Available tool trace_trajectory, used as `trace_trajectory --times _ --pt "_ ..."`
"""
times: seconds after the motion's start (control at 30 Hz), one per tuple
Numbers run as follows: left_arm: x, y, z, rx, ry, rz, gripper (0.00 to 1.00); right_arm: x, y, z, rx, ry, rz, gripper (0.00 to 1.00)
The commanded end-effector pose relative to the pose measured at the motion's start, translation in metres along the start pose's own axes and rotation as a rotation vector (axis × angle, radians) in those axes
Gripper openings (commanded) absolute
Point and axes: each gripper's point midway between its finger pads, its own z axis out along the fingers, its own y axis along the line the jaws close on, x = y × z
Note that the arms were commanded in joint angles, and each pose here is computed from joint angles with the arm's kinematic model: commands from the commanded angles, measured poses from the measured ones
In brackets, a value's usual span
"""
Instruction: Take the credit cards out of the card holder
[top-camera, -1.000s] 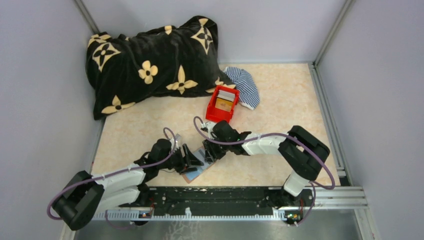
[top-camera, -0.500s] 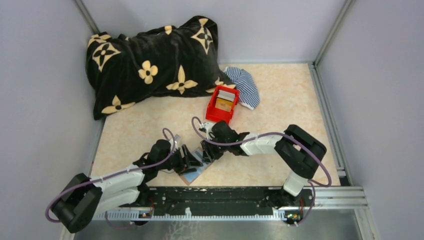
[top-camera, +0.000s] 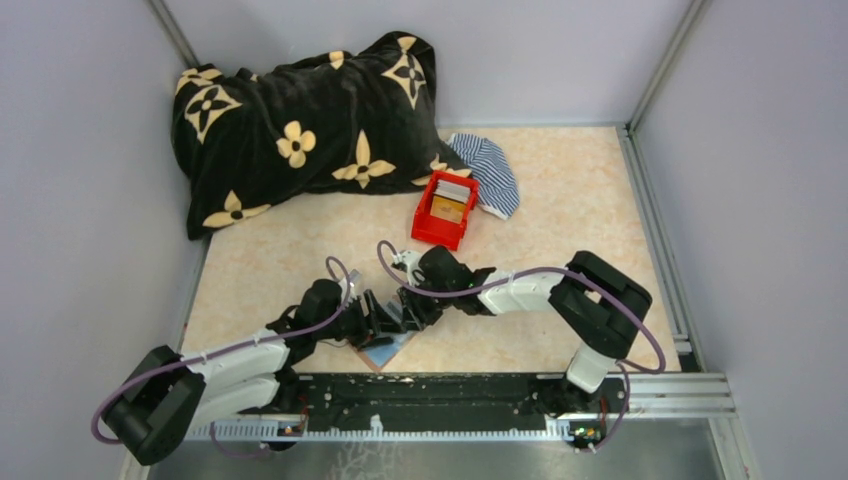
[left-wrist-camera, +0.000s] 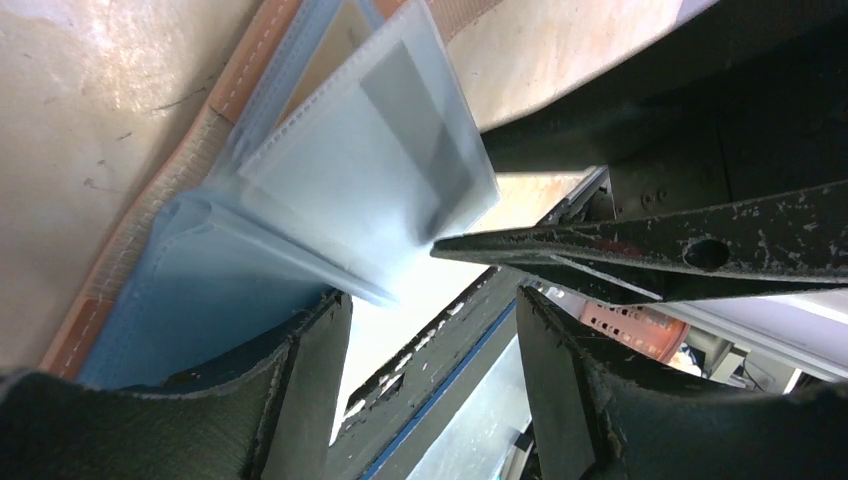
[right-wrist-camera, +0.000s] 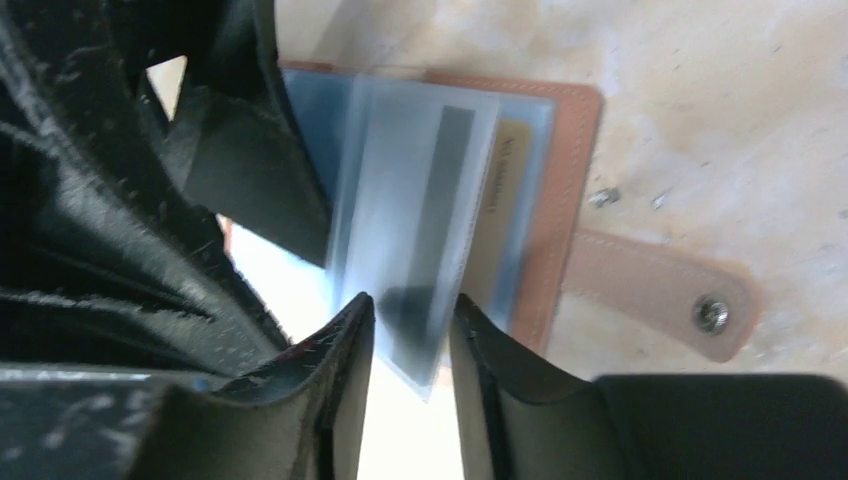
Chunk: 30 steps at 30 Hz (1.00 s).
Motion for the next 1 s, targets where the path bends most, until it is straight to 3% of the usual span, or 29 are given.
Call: trace_trajectory --times 0.0,0.07,0.13,0.37,0.53,0.63,0.83,0.97 --pt "-0.001 0.016 0.0 -0.05 -0.02 0.004 0.69 -0.002 0.033 -0.014 -0.097 0.001 -0.042 0.25" --pt "-0.002 0.015 0.0 -0.046 -0.021 0.006 0.69 -0.006 0.032 -0.018 -0.08 -0.016 -0.048 0.07" --pt "-0.003 0.015 0.0 -0.046 -0.026 0.01 0.69 -0.008 0.032 -0.02 -0.073 -0.024 -0.054 0.0" --pt "-0.012 -0.007 -0.004 0.019 -0.052 0.067 0.68 -0.01 0.037 -0.019 -0.097 -0.022 -0.056 0.0" --pt "-0.063 -0.081 -0.038 0.061 -0.247 0.245 0.71 -0.014 0.035 -0.017 -0.054 -0.015 -0.083 0.0" --pt "-0.083 -0.104 -0.061 -0.001 -0.321 0.303 0.72 -0.018 0.039 -0.017 -0.048 -0.011 -0.11 0.09" --pt "-0.086 -0.105 -0.07 -0.01 -0.346 0.274 0.72 -0.025 0.06 -0.016 -0.059 -0.016 -0.165 0.05" --pt "-0.094 -0.098 -0.084 -0.005 -0.453 0.196 0.71 -0.019 0.069 -0.014 -0.064 -0.004 -0.179 0.04"
